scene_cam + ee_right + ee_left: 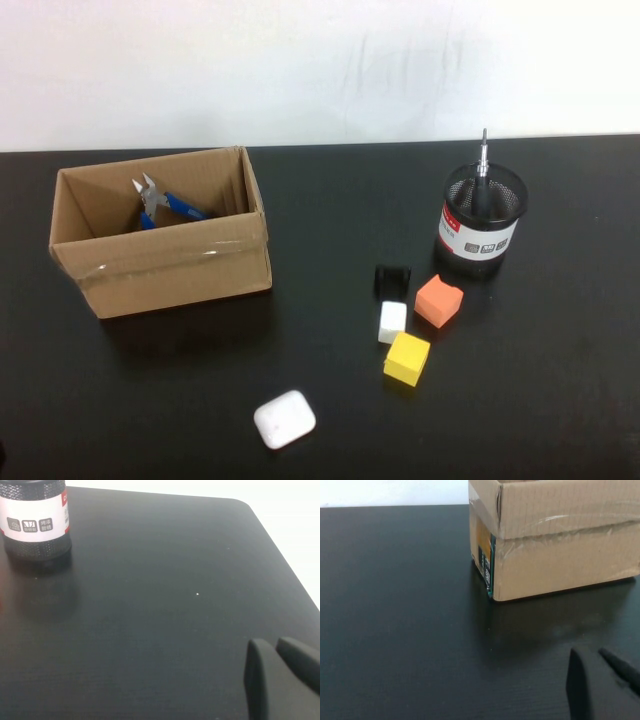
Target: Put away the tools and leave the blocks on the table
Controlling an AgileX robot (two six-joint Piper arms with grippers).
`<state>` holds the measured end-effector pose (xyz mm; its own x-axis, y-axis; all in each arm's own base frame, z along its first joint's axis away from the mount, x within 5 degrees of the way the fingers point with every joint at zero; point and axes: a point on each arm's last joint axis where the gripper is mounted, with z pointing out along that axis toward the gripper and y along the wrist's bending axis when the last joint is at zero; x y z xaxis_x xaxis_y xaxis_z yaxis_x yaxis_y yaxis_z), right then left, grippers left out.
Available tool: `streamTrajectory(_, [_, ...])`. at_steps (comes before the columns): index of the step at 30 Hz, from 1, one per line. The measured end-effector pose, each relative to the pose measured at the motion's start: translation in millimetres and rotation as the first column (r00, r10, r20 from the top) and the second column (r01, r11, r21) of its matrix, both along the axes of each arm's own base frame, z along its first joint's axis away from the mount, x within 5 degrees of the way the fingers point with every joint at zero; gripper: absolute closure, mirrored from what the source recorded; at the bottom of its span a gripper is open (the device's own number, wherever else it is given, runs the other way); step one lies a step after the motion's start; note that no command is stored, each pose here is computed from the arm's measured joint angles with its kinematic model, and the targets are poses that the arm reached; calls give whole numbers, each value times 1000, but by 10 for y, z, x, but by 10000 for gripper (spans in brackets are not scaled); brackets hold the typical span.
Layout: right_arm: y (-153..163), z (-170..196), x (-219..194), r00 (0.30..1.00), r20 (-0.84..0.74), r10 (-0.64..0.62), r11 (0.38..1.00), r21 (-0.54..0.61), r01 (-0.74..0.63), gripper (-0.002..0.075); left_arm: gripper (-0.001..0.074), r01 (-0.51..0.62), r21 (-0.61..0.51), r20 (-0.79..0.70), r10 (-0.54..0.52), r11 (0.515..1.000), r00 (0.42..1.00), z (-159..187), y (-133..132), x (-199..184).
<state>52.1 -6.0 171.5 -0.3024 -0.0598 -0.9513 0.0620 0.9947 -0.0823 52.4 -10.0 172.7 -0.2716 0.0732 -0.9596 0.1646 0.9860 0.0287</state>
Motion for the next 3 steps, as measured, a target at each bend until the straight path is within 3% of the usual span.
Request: streamTrajectory(3, [0, 0, 0, 1000, 0, 0, 1000, 0, 0, 734, 735, 0, 0, 0, 0, 1000, 1000, 0, 0, 0])
